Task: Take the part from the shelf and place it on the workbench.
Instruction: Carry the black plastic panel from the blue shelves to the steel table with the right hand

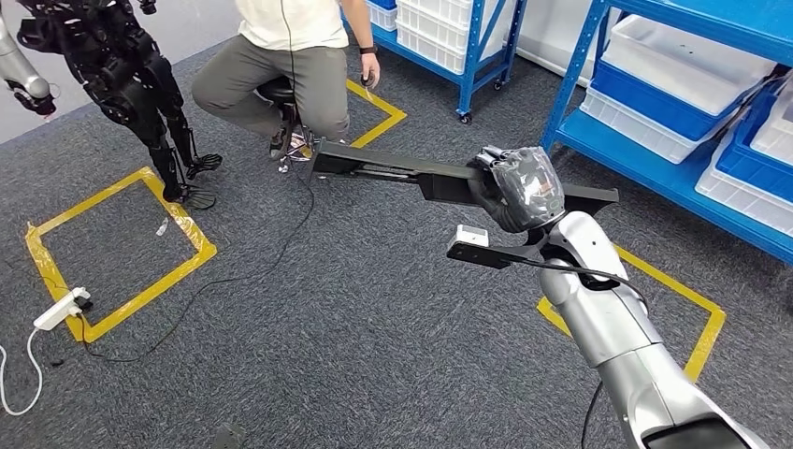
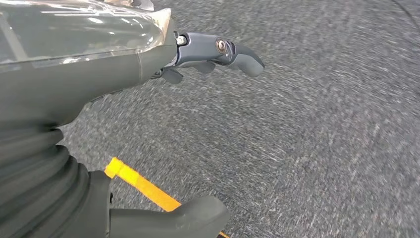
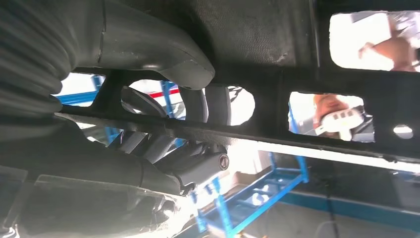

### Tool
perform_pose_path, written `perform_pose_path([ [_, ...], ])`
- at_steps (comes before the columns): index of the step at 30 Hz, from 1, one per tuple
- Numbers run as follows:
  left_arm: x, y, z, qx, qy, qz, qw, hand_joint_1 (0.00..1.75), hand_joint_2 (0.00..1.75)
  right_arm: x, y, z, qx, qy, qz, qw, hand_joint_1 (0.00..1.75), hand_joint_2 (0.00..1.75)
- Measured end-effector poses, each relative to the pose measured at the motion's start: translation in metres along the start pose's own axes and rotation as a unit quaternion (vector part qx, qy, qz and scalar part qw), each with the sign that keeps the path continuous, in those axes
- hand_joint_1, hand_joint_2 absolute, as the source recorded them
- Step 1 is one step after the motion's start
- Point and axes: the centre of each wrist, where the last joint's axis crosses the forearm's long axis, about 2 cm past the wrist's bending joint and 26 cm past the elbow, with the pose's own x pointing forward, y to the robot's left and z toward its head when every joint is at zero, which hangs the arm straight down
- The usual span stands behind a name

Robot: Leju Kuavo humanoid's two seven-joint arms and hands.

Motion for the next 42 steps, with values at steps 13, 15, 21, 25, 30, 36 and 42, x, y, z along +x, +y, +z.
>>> perform_pose_path([
  [13,0.004,0.001,-0.002,-0.008,-0.019,0.000,1.000,0.00,1.75,-0.004,0.003,-0.002,0.004,0.000,0.005,1.000,1.75,1.75],
  [15,0.003,0.000,-0.002,-0.008,-0.020,-0.001,1.000,0.00,1.75,-0.005,0.005,-0.001,0.009,0.002,0.004,1.000,1.75,1.75],
  [21,0.002,0.000,-0.001,-0.008,-0.003,-0.003,1.000,0.00,1.75,-0.004,0.006,-0.003,0.011,0.000,0.004,1.000,1.75,1.75],
  [25,-0.002,0.000,0.001,-0.016,0.025,-0.005,1.000,0.00,1.75,0.000,0.006,-0.008,0.007,-0.005,0.002,1.000,1.75,1.75],
  [30,-0.001,-0.001,0.001,-0.026,0.045,-0.005,0.999,0.00,1.75,0.001,0.006,-0.009,0.006,-0.006,0.001,1.000,1.75,1.75],
  [36,-0.002,0.000,0.000,-0.079,0.165,-0.017,0.983,0.00,1.75,0.003,0.003,-0.016,0.003,-0.010,0.000,1.000,1.75,1.75],
  [42,-0.006,0.004,0.000,-0.088,0.228,-0.045,0.969,0.00,1.75,0.008,0.003,-0.022,0.004,-0.014,-0.002,1.000,1.75,1.75],
])
